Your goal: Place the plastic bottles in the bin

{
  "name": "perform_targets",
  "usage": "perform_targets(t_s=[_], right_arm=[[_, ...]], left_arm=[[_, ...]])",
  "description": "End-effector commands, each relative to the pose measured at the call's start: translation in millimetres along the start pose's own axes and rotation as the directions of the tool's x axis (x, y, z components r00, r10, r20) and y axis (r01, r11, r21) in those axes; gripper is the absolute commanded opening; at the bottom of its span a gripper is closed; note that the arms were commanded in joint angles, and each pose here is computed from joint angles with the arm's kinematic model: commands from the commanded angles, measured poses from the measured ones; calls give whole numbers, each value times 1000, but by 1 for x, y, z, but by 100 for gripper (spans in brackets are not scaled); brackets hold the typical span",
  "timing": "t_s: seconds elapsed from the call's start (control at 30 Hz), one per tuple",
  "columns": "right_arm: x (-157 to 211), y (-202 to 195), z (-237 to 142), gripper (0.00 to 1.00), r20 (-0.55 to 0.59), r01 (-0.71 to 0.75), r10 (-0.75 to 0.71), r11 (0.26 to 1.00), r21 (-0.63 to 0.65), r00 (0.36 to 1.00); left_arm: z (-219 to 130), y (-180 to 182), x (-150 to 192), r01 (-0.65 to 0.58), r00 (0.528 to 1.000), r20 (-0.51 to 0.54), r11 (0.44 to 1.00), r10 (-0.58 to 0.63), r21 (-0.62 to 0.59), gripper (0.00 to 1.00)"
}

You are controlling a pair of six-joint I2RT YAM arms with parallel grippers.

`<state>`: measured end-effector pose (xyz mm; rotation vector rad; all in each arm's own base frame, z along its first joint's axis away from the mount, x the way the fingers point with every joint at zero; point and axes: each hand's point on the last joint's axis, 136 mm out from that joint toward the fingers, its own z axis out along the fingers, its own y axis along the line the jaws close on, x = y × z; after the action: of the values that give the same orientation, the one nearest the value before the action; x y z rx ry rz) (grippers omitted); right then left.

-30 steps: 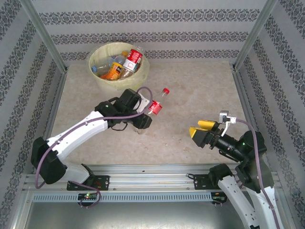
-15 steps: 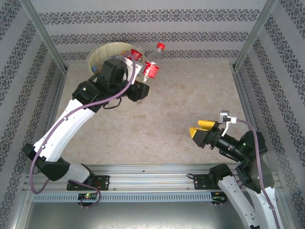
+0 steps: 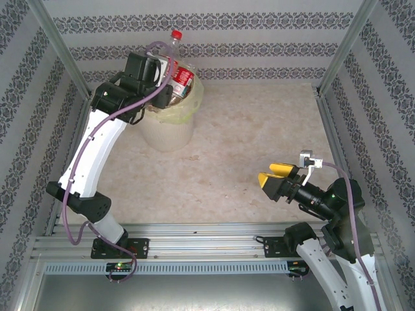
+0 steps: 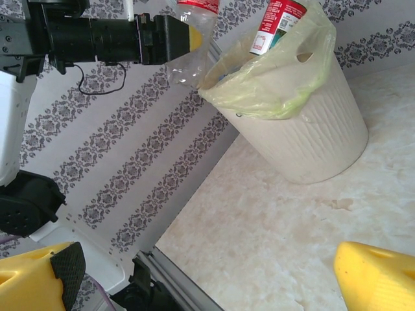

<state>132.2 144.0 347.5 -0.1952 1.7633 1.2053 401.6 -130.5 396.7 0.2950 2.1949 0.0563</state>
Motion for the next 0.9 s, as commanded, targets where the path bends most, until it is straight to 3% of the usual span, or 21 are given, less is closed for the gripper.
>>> perform_targets(t_s=[0.0, 0.33, 0.87], right_arm=[[-2, 8, -2, 98, 5, 24, -24, 999, -22, 1000], [-1, 6, -2, 98, 3, 21, -21, 1000, -17, 1000], [1, 2, -2, 98, -3, 17, -17, 1000, 2, 1000]], left_arm=[[0, 30, 7, -50, 998, -53, 990, 43, -130, 52], [32, 64, 6, -77, 991, -125, 972, 49, -224, 54], [78, 75, 22, -41, 979, -204, 979, 0, -201, 64]])
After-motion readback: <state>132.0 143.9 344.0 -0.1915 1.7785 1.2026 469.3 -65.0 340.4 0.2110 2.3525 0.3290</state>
